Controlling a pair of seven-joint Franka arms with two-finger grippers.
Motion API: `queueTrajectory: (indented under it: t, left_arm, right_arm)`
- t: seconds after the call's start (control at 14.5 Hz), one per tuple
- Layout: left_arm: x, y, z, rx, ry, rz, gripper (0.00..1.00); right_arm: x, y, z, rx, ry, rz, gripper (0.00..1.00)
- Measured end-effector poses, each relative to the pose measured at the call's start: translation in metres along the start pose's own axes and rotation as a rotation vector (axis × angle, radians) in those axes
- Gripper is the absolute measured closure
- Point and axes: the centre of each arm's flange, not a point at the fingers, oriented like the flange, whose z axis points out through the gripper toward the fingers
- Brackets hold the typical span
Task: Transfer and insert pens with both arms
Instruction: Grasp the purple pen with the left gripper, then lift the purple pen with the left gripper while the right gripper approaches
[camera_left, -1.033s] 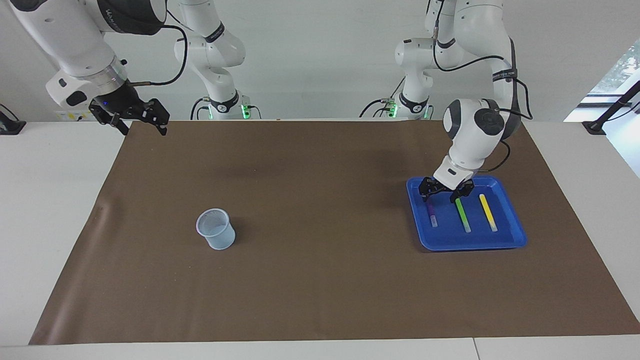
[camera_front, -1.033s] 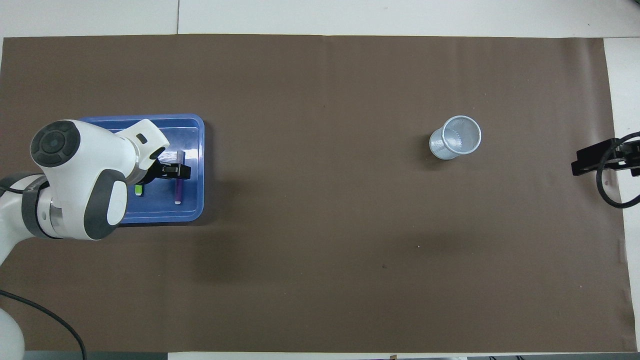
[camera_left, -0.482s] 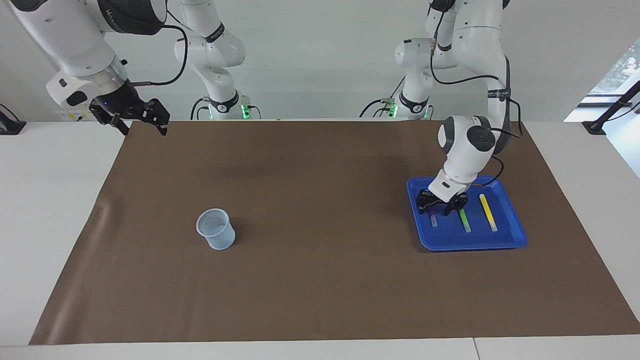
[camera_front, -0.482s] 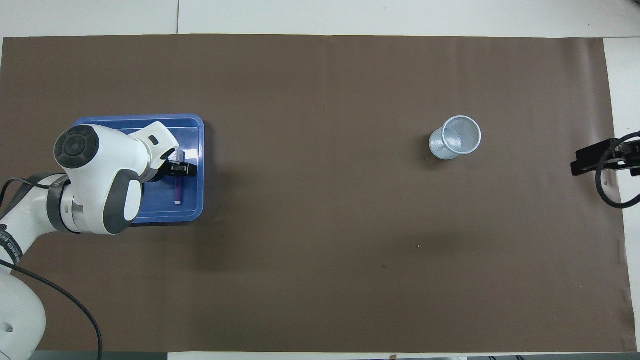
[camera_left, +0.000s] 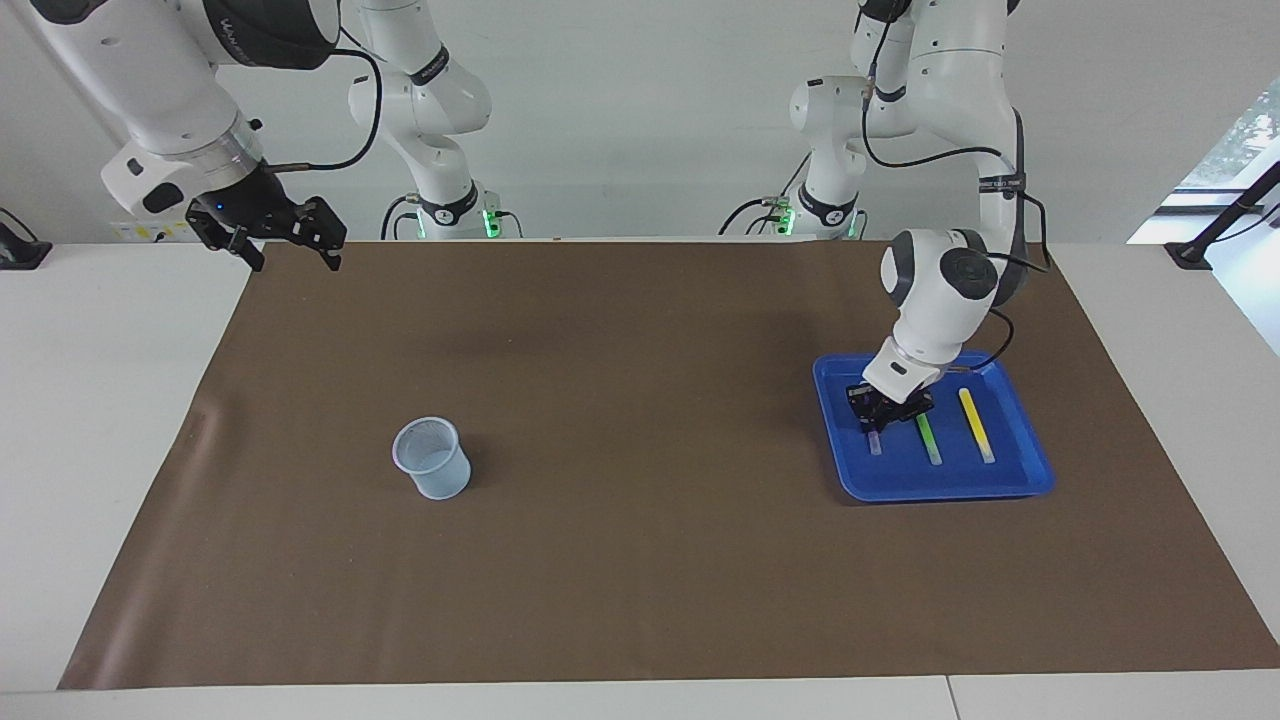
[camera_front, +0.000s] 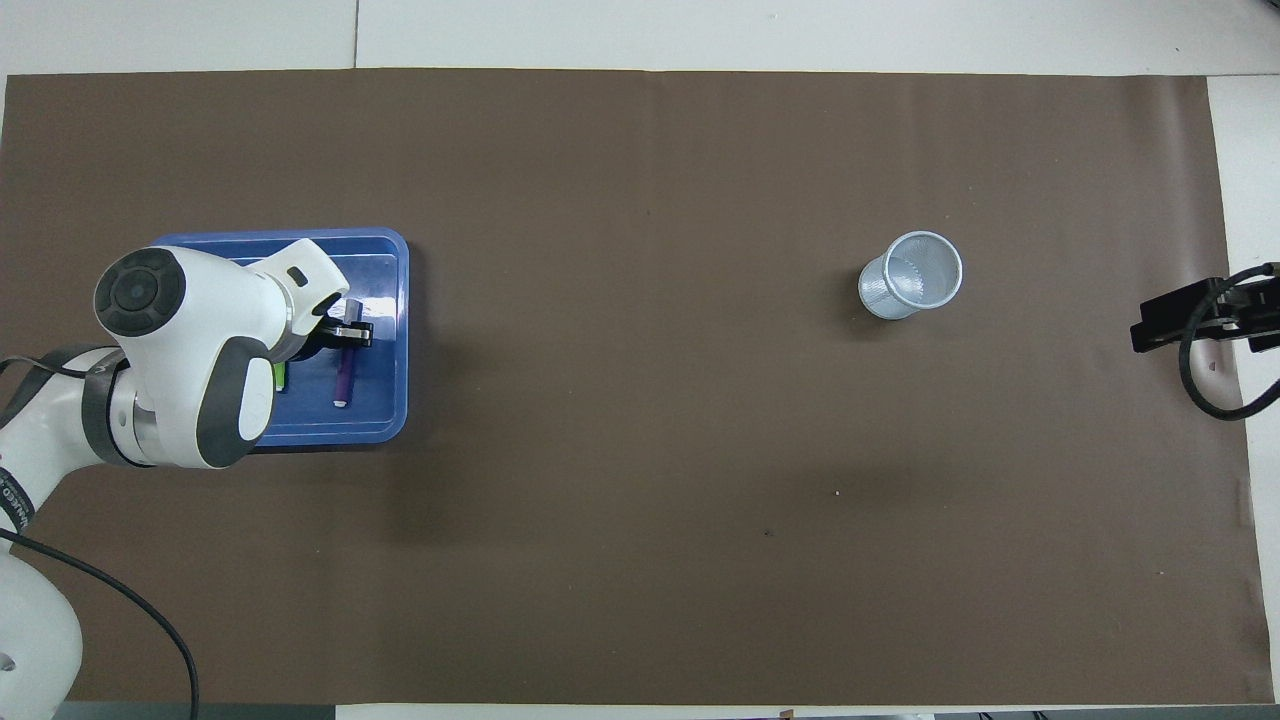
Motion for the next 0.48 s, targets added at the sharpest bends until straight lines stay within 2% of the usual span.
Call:
queueTrajectory:
  t: [0.28,0.48]
  left_arm:
    - [0.006,0.001,-0.011,0.000,-0.009,-0.050,0.83]
    - [0.020,0.006,-0.054,0.000,-0.011,-0.171,0.83]
  right_arm:
    - [0.000,-0.020,0.001,0.069,-0.004,-0.028,0.00]
    - [0.000,-0.035,-0.001,0.176,0.001,-0.045,0.00]
